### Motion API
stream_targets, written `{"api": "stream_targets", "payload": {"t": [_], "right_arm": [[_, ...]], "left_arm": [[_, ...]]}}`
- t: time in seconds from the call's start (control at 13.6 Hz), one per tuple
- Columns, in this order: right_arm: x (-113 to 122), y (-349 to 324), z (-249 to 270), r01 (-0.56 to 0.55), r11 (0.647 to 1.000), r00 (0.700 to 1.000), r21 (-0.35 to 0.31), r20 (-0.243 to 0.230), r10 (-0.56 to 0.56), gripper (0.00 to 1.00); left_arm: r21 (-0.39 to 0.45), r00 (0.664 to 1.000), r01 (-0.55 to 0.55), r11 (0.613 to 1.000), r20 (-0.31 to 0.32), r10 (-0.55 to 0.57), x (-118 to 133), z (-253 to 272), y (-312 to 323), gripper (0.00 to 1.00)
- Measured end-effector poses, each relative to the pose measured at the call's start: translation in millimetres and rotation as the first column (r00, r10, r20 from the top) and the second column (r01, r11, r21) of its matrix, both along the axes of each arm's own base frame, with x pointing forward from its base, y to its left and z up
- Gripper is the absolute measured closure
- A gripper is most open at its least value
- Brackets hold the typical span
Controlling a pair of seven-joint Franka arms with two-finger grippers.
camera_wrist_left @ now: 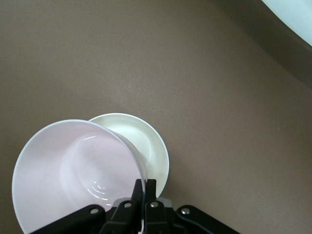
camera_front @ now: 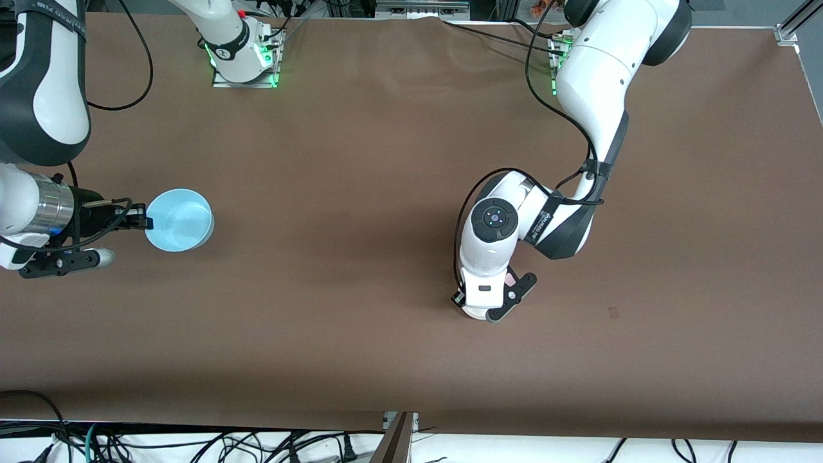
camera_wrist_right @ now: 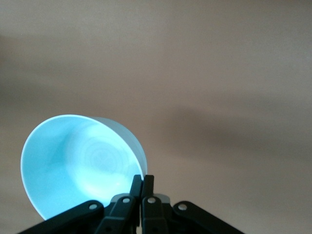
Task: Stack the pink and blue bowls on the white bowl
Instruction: 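Lower the pink bowl into the white bowl and open the left gripper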
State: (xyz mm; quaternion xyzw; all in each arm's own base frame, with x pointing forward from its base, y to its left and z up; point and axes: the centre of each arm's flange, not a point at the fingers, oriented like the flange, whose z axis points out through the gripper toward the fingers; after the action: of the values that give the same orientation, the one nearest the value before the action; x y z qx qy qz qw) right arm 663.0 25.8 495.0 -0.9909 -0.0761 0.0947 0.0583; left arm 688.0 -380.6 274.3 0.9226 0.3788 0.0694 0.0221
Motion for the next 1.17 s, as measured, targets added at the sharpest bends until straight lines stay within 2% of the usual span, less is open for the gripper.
{"api": "stream_targets", "payload": {"t": [0.88,1.17], "right_arm": [[0.0,1.3,0.0,-0.002,1.000,1.000,0.000,0.000,0.002,0.98],[0.0,1.5,-0.1,-0.002,1.000,1.000,0.001,0.000,0.002,0.98]], "left_arm": [[-0.001,1.000,-0.002,1.000,0.004,0.002,1.0,-3.3,0.4,0.97],[0.001,1.000,-0.003,1.000,0.005,0.003,1.7,-3.3,1.5,0.93]]}}
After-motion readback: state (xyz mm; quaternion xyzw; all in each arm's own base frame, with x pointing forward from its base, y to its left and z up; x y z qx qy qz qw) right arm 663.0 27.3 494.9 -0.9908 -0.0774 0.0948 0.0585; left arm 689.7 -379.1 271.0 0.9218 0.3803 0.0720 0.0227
